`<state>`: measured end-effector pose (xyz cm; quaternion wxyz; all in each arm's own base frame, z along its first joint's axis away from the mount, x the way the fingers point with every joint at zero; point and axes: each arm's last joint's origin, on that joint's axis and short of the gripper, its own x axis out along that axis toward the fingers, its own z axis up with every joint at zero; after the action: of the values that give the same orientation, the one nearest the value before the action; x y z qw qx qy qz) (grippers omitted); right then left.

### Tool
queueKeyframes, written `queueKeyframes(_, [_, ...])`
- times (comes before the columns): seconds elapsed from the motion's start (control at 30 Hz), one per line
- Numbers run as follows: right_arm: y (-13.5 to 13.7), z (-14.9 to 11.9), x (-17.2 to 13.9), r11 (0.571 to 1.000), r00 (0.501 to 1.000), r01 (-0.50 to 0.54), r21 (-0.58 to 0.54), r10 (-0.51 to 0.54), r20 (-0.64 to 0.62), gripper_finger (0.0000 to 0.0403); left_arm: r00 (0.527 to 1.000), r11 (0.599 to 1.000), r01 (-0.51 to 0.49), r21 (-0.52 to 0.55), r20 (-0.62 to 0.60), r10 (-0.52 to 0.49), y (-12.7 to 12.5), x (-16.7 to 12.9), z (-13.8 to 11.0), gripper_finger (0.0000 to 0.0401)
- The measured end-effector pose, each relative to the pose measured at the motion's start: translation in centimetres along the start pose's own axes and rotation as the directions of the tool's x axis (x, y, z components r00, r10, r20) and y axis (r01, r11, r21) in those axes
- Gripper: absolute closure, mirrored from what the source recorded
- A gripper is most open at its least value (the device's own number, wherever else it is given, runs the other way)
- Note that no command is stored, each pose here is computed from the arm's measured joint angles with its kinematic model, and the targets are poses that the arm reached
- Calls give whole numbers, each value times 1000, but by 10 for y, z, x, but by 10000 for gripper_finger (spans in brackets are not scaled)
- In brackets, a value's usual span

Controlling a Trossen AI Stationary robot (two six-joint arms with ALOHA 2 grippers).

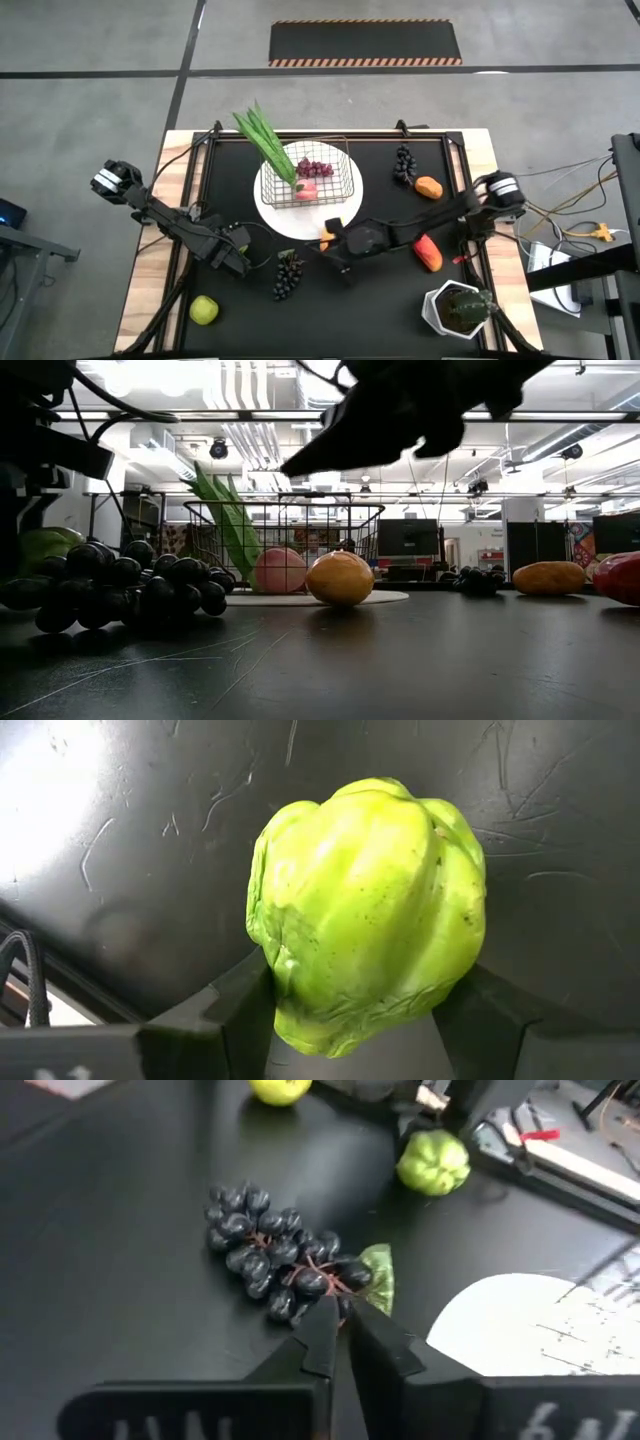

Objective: Build produce basket
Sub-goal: Put the green chayote into the gold wire basket

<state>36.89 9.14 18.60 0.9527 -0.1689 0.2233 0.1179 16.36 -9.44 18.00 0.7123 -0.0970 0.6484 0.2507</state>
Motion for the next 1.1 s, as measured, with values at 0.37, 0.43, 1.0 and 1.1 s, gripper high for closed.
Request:
queueKeyframes(0.37, [6, -8, 44, 1000, 998, -19, 7, 19, -52, 394, 1000, 1000, 0, 2, 0, 0, 0, 0, 0, 196])
queueKeyframes(0.43, [7, -8, 46, 1000, 998, -20, 5, 21, -57, 394, 1000, 1000, 0, 2, 0, 0, 0, 0, 0, 196])
queueKeyframes(1.0, [-5, 17, -20, 998, 999, 13, -65, -10, 42, 394, 942, 1000, -5, 3, 336, 4, -9, -48, 26, 193])
queueKeyframes(1.1, [-9, 25, -45, 997, 995, 32, -72, -25, 93, 394, 876, 1000, -15, -3, 482, 14, -12, -71, 37, 192])
